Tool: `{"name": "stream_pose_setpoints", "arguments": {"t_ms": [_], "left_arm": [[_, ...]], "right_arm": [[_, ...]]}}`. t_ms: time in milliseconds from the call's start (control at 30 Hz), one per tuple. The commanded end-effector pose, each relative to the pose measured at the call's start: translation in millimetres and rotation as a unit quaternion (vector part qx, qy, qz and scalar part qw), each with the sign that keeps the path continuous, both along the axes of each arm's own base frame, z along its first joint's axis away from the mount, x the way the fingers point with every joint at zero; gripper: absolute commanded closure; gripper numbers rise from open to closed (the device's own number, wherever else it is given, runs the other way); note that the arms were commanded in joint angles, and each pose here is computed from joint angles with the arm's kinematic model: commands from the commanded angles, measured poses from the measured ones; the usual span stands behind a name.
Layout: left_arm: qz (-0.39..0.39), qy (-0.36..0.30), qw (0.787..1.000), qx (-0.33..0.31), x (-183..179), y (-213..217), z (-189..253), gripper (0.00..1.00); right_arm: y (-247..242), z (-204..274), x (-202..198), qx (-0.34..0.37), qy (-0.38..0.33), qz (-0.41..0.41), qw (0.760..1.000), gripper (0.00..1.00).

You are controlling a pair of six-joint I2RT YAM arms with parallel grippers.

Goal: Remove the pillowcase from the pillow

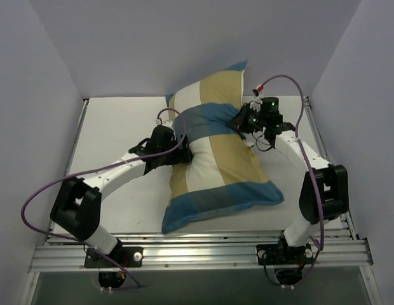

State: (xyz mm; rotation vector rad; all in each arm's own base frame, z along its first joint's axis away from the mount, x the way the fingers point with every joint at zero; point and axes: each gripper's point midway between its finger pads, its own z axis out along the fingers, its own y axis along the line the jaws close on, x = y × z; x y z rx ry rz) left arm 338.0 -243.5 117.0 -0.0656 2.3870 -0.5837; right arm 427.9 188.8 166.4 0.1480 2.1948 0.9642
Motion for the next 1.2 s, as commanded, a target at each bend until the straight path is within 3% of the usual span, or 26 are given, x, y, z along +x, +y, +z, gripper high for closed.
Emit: {"name": "stream_pose_setpoints", "arguments": {"t_ms": [0, 33, 167, 267, 300, 367, 400, 467, 533, 567, 700, 833, 1033, 1167], "left_arm": [[-0.063, -0.055, 0.995, -0.057, 12, -64, 51, 0.06], [-0.065, -0.070, 0.994, -0.061, 16, -71, 62, 0.06], [-0.049, -0.146, 0.983, -0.097, 24, -84, 119, 0.06], [0.009, -0.169, 0.980, -0.106, 22, -58, 138, 0.05], [0.023, -0.151, 0.984, -0.088, 14, -44, 117, 0.06], [0.062, -0.157, 0.982, -0.090, -1, -17, 124, 0.06], [0.070, -0.128, 0.987, -0.062, -16, -1, 95, 0.06], [0.089, -0.130, 0.984, -0.077, -42, 21, 105, 0.05], [0.104, -0.095, 0.988, -0.055, -71, 44, 80, 0.06], [0.104, -0.108, 0.986, -0.073, -86, 55, 96, 0.05], [0.092, -0.095, 0.989, -0.070, -132, 85, 103, 0.05], [0.083, -0.130, 0.986, -0.065, -142, 101, 133, 0.06], [0.074, -0.188, 0.979, -0.014, -109, 95, 176, 0.06], [0.050, -0.202, 0.978, 0.012, -62, 61, 184, 0.06]], "right_arm": [[16, 142, -12, -0.003, -0.147, 0.040, 0.988, 1.00], [25, 179, -16, -0.002, -0.187, 0.051, 0.981, 1.00], [55, 213, -32, -0.003, -0.216, 0.081, 0.973, 1.00], [82, 184, -38, -0.019, -0.186, 0.110, 0.976, 1.00], [91, 169, -43, -0.029, -0.170, 0.122, 0.977, 1.00], [106, 138, -48, -0.050, -0.146, 0.131, 0.979, 1.00], [124, 115, -65, -0.059, -0.128, 0.159, 0.977, 1.00], [139, 90, -82, -0.070, -0.105, 0.180, 0.976, 0.83], [153, 78, -106, -0.077, -0.096, 0.202, 0.972, 0.67], [154, 79, -110, -0.081, -0.097, 0.199, 0.972, 0.62], [139, 97, -121, -0.117, -0.107, 0.164, 0.974, 0.41], [99, 115, -112, -0.164, -0.112, 0.068, 0.978, 0.26], [41, 114, -117, -0.173, -0.093, -0.053, 0.979, 0.18], [-11, 96, -125, -0.194, -0.060, -0.140, 0.969, 0.15]]}}
